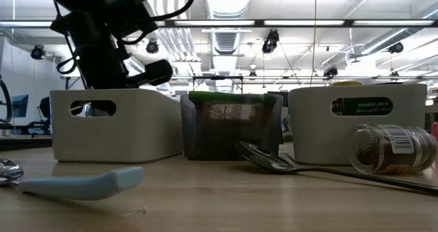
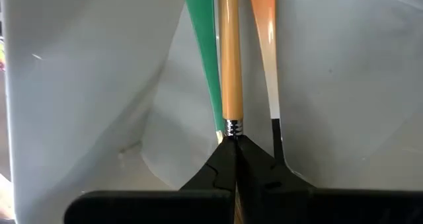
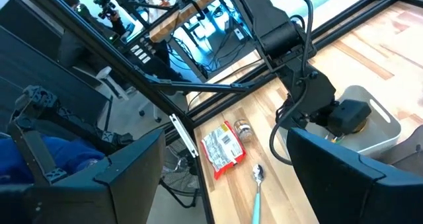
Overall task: Pick & Place Food Item
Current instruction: Put the yellow spoon into the left gray bin
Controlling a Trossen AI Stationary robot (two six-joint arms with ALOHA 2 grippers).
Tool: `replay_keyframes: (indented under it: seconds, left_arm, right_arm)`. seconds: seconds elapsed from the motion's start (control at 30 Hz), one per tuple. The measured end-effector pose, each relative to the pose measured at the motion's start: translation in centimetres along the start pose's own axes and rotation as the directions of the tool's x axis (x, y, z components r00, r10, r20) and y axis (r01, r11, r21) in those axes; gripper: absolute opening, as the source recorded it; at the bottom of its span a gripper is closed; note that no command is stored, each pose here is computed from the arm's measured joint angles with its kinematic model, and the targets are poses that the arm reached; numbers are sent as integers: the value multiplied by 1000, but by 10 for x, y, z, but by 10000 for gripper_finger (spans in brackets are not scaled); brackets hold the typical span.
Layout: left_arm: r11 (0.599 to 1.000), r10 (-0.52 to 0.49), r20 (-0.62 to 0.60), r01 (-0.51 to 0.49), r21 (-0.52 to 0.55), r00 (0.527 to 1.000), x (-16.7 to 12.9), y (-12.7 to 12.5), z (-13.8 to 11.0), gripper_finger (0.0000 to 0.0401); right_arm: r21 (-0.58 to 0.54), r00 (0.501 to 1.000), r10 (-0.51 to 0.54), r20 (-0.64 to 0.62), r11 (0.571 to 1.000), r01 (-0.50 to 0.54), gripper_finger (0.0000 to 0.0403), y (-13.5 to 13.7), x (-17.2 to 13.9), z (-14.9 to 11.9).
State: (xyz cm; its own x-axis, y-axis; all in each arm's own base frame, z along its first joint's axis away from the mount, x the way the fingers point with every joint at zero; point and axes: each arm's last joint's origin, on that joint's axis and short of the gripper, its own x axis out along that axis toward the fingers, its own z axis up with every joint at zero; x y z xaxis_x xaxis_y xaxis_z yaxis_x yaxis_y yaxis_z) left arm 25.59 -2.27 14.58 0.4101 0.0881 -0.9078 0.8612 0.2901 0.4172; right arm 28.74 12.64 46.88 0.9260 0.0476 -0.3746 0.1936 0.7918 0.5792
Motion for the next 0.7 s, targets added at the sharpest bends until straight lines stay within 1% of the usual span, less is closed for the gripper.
replay_keyframes:
  seconds: [0.2, 0.4, 0.53, 0.7]
  left_arm:
    - [1000, -1, -1, 1, -4, 1000, 0, 0, 0, 0]
    - [998, 1, -12, -2, -59, 1000, 0, 0, 0, 5]
    - [997, 9, -24, -10, -74, 1000, -1, 2, 0, 34]
    - [989, 32, -16, -34, -147, 999, -5, 8, 2, 92]
  right_arm:
    - [-9, 1000, 1, -1, 1000, -1, 312, 0, 0, 0]
    - [-22, 1000, 1, -2, 1000, -1, 312, 0, 0, 0]
    - [-22, 1000, 2, -2, 1000, -2, 312, 0, 0, 0]
    - [-23, 1000, 2, -2, 1000, -2, 312, 0, 0, 0]
